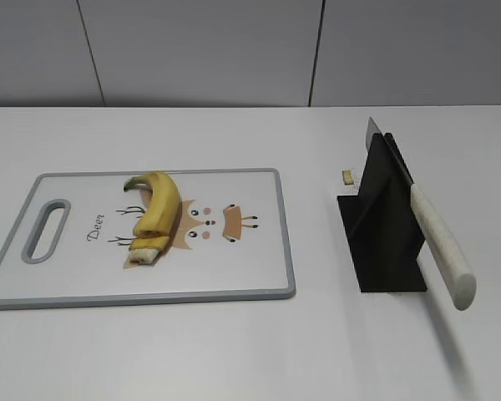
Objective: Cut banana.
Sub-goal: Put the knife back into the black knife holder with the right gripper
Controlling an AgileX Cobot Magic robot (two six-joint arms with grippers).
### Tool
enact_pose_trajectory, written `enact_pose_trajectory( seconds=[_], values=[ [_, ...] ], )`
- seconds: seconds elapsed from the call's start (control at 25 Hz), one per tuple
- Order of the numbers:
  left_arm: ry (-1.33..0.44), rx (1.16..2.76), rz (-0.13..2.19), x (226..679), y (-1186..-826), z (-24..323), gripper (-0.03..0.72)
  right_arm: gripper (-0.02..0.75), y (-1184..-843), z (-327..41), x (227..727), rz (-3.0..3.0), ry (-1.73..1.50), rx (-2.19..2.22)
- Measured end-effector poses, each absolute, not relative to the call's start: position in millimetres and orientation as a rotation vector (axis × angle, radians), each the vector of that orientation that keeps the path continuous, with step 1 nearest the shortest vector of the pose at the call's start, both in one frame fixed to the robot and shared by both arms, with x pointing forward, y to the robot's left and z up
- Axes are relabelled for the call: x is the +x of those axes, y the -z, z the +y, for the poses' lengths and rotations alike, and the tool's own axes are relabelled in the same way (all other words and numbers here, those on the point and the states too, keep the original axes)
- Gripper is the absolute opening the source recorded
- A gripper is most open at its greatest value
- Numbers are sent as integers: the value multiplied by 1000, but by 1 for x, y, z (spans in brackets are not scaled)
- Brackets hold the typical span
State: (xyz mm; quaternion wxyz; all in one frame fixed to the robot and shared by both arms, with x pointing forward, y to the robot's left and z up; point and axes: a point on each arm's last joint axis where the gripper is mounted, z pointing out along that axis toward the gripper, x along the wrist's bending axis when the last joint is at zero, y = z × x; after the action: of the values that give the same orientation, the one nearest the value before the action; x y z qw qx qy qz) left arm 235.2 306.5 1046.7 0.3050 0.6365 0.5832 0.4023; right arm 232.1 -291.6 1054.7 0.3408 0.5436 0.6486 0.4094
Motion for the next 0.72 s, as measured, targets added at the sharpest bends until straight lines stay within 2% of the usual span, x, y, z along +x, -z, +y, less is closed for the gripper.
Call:
enact_pose_trajectory(
  seconds=[0.72],
  values=[
    [-1065,1685,1544,235,-1047,307,512,540,-1055,-291,232,1651,-1042,1443]
  ],
)
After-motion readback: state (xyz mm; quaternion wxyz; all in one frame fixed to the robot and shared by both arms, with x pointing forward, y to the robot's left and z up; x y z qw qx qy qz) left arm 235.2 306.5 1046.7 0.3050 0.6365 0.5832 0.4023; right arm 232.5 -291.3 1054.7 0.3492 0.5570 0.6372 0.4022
